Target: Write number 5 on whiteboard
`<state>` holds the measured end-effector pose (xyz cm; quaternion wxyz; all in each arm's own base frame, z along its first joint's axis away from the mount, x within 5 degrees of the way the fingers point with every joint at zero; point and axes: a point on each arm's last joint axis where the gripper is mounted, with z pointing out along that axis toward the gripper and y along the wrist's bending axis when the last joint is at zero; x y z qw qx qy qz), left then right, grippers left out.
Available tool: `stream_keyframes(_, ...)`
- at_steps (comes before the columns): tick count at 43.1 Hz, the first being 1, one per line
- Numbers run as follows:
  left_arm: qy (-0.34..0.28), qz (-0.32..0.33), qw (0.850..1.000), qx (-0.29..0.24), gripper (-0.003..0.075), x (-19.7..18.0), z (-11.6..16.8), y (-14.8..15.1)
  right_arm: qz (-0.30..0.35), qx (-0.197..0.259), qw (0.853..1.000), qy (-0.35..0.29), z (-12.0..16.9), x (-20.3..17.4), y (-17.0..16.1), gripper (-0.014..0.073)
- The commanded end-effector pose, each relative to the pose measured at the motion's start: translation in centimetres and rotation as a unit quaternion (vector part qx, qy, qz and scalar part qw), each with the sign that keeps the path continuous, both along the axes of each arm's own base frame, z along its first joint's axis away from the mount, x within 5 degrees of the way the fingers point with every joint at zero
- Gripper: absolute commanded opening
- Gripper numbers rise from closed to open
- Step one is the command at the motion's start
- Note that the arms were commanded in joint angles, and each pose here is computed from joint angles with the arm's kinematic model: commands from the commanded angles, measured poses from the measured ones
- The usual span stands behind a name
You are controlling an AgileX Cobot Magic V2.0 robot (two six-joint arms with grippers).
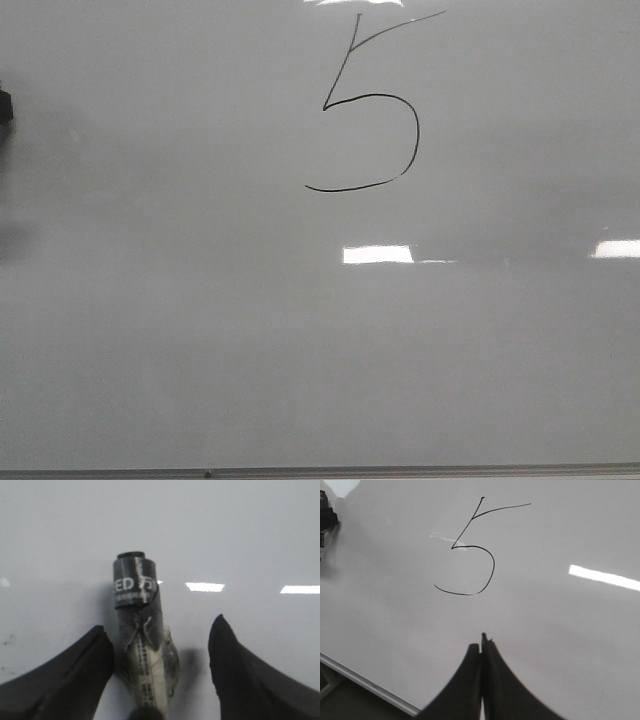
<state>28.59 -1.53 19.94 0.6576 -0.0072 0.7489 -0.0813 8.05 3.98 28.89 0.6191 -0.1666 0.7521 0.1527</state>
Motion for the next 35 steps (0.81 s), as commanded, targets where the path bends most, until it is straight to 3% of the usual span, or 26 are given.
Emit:
stream_keyframes(1, -0.068, 0.006, 0.998, -0.006, 0.0434, 0.3, 2.2, 0.1, -0.012, 0.023, 0.999, -0.045, 1.6, 0.2, -0.2, -0.0071)
stream_keyframes(8, -0.08, 0.012, 0.997, 0.004, 0.0446, 0.2, 2.7, 0.2, -0.012, 0.023, 0.999, -0.045, 1.6, 0.2, -0.2, -0.0071)
stream_keyframes(18, -0.1, 0.022, 0.995, 0.009, 0.058, -0.5, 4.1, 0.4, -0.012, 0.023, 0.999, -0.045, 1.6, 0.2, -0.2, -0.0071)
stream_keyframes(24, -0.106, -0.005, 0.994, 0.035, 0.0581, -1.6, 5.9, 0.0, -0.012, 0.023, 0.999, -0.045, 1.6, 0.2, -0.2, -0.0071)
stream_keyframes(30, -0.097, -0.004, 0.994, 0.051, 0.0536, -4.0, 8.5, 0.1, -0.012, 0.023, 0.999, -0.045, 1.6, 0.2, -0.2, -0.0071)
stream_keyframes(35, -0.089, -0.003, 0.993, 0.077, 0.0415, -6.8, 10.7, 0.2, -0.012, 0.023, 0.999, -0.045, 1.6, 0.2, -0.2, -0.0071)
